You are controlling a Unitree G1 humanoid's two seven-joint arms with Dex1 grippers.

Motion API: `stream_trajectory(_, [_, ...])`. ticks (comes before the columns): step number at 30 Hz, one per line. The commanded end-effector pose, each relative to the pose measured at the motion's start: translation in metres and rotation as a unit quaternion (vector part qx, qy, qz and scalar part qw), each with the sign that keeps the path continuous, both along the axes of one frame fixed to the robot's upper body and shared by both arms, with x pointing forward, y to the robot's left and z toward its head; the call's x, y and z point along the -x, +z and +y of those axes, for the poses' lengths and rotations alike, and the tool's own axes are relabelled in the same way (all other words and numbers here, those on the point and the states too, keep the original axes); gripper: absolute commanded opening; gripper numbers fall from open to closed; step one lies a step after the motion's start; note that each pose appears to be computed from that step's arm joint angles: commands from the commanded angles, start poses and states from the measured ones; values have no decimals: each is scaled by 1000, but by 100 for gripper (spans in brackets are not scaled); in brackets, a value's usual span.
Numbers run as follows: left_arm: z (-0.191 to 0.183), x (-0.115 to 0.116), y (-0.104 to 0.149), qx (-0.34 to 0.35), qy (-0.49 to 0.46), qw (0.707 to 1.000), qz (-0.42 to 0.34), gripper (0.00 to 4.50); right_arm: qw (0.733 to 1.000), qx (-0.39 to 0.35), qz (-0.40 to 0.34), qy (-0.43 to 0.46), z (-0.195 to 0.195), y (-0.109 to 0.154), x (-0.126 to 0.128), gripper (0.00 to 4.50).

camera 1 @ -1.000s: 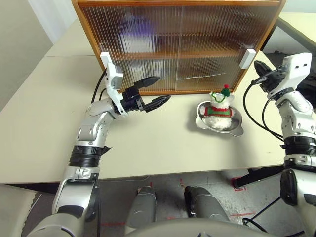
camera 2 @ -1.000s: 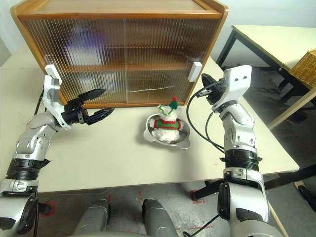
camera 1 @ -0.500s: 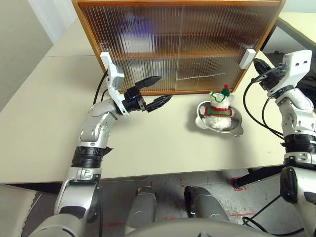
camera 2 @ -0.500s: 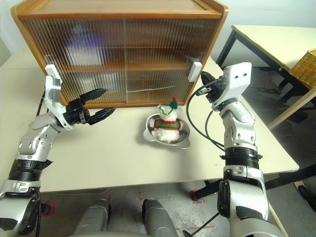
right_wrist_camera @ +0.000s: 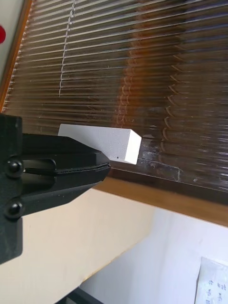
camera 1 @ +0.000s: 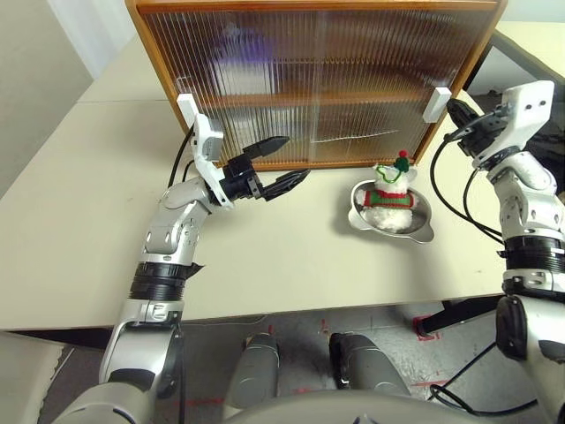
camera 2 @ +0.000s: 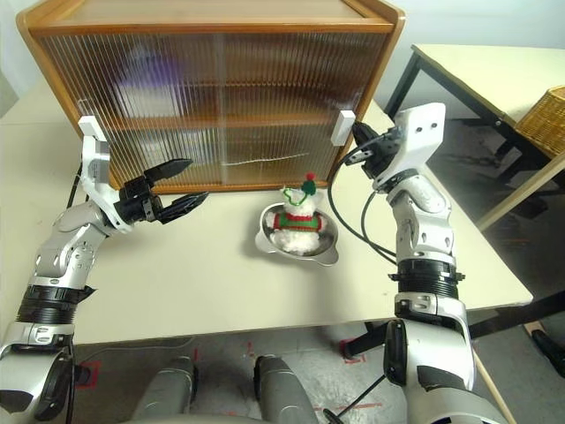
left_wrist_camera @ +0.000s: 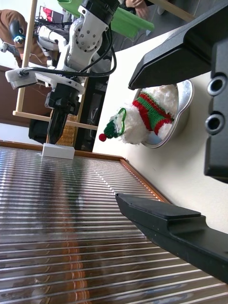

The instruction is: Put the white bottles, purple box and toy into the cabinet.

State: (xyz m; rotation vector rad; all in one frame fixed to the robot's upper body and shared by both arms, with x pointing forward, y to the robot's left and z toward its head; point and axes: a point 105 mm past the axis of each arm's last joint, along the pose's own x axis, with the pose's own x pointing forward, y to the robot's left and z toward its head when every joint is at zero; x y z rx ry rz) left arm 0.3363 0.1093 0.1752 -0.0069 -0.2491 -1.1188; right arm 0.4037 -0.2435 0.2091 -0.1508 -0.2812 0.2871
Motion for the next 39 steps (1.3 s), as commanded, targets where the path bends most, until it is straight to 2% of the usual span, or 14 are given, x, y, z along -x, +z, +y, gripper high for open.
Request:
stream_trajectory(1, [-3, 3, -2, -4, -5, 1000, 2, 450, 1000, -1, 2, 29, 17, 6, -1, 2])
stream_trajectory(19, [-2, 4, -2, 0, -2, 1000, 1, 450, 994, -4, 45, 104, 70, 19, 1, 2])
stream_trajectory(25, [-2, 4, -1, 0, -1, 1000, -1, 450, 992, -7, 54, 114, 80, 17, 2, 2])
stream_trajectory(33, [-2, 4, 1, 0, -1, 1000, -3, 450, 988, 0, 87, 128, 96, 1, 2, 2])
stream_trajectory(39, [-2, 3, 2, -1, -2, 1000, -4, 450, 986, -8, 79, 145, 112, 6, 0, 2])
